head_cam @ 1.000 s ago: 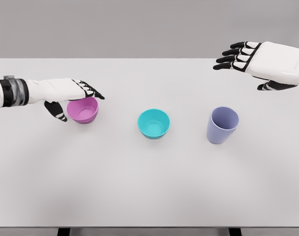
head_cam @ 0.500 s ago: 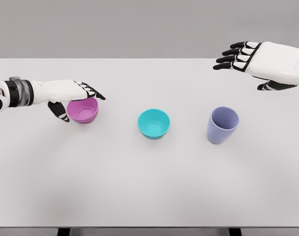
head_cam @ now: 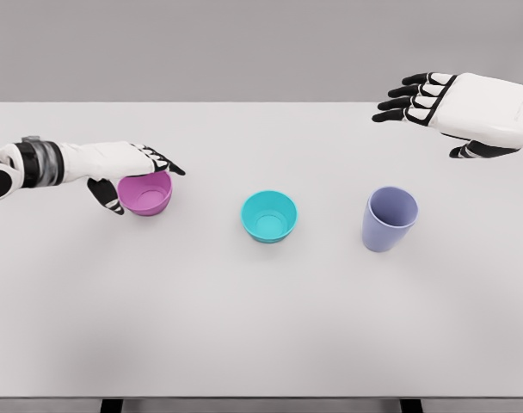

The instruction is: Stacking bowl and cup with both arms

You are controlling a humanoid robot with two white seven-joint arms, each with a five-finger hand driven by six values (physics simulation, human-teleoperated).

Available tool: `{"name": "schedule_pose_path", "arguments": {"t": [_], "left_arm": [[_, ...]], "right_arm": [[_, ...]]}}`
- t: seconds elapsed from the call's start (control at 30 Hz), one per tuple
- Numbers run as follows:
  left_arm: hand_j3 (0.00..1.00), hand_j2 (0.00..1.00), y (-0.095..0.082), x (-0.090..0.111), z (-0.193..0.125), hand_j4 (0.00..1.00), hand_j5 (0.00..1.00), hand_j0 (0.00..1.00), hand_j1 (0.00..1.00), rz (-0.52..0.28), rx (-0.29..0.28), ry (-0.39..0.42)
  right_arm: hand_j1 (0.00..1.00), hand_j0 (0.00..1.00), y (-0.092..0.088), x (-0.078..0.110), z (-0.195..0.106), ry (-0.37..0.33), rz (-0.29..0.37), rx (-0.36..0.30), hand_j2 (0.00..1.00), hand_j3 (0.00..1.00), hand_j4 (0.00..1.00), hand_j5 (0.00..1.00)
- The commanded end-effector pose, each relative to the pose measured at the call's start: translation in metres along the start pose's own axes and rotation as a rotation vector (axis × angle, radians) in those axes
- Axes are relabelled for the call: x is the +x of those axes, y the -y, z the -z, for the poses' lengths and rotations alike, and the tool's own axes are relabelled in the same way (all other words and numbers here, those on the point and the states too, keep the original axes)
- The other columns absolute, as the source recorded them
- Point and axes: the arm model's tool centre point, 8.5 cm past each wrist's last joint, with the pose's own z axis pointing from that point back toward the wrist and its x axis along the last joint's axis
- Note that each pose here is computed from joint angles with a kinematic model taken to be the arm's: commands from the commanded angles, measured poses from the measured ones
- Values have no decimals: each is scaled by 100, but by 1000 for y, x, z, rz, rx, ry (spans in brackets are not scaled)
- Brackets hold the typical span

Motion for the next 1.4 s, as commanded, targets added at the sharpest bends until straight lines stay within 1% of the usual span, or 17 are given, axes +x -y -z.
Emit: {"name": "schedule_pose_path", "arguments": {"t": [0.0,0.47,0.87,1.37], "left_arm": [[100,100,1,1,2,100,100,100,100,-5,-2,4],[100,100,8,-4,8,100,100,100,100,-26,-19,-6],[100,100,9,-8,10,100,100,100,100,-37,-20,-12],[100,100,10,-10,16,100,100,100,100,-28,-27,-22]], "right_arm": [[100,100,0,0,0,-1,4,-3,100,100,100,100],[100,100,0,0,0,-1,4,-3,100,100,100,100],[100,100,0,0,0,-1,4,-3,100,100,100,100],[100,100,0,0,0,-1,4,-3,100,100,100,100]]}}
